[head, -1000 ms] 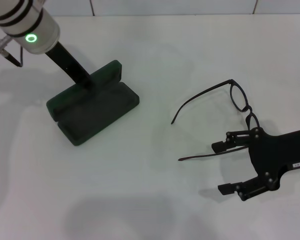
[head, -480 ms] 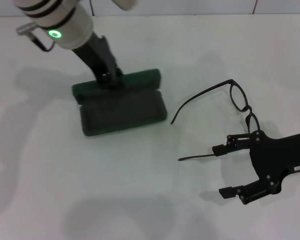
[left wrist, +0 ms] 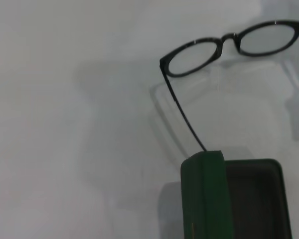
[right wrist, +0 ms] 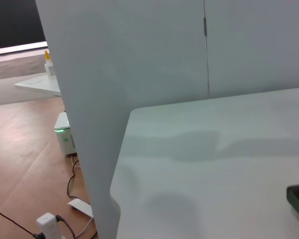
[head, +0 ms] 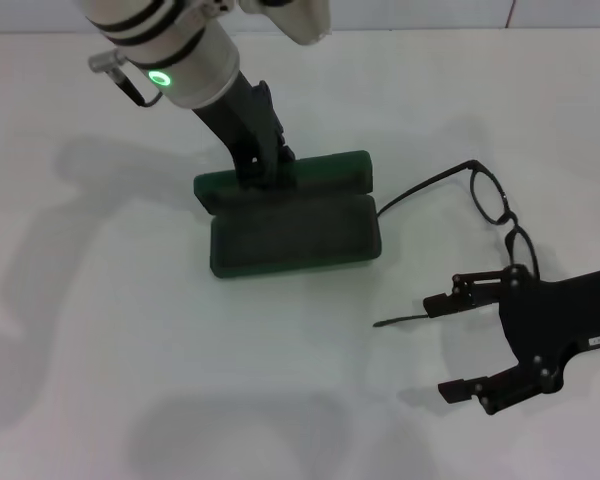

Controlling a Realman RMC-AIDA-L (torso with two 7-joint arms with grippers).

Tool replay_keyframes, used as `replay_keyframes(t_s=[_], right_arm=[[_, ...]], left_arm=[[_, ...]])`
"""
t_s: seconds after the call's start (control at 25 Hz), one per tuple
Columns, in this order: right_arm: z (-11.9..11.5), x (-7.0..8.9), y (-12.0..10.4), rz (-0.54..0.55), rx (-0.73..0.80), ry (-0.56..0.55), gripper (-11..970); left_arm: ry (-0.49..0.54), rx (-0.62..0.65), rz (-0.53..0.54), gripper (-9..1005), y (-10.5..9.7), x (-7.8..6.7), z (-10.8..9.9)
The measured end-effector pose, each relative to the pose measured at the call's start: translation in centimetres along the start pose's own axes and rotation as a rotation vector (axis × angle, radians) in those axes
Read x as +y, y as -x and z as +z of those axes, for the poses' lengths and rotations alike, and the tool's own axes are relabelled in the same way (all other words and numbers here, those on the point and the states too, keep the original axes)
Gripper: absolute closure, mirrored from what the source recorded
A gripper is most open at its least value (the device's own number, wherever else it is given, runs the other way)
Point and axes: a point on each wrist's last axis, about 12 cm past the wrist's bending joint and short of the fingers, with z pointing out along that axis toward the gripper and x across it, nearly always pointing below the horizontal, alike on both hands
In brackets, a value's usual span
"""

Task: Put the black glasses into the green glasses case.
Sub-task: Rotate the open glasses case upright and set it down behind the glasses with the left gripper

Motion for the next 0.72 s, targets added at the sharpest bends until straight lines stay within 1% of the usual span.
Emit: replay_keyframes(t_s=[0.12,0.32,0.6,0.72], right_arm=[[0.00,0.04,0.02,0.000,-0.001,0.004,97],[-0.03,0.04,0.02,0.000,-0.001,0.004,98],[-0.20,-0.01,0.01,-0.001,0.003,0.002,98],[-0.21,-0.07,0.07,-0.004,0.003,0.002,97]], left_arm=[[0.000,0.006,-0.004,782,-0.10,0.04,0.42],[0.015,0.007,-0.007,781,-0.08,0.16,0.53],[0.045,0.015,0.019,790,0.05,0.17,0.86],[0.048,0.014,0.017,771,-0.01,0.19,0.91]])
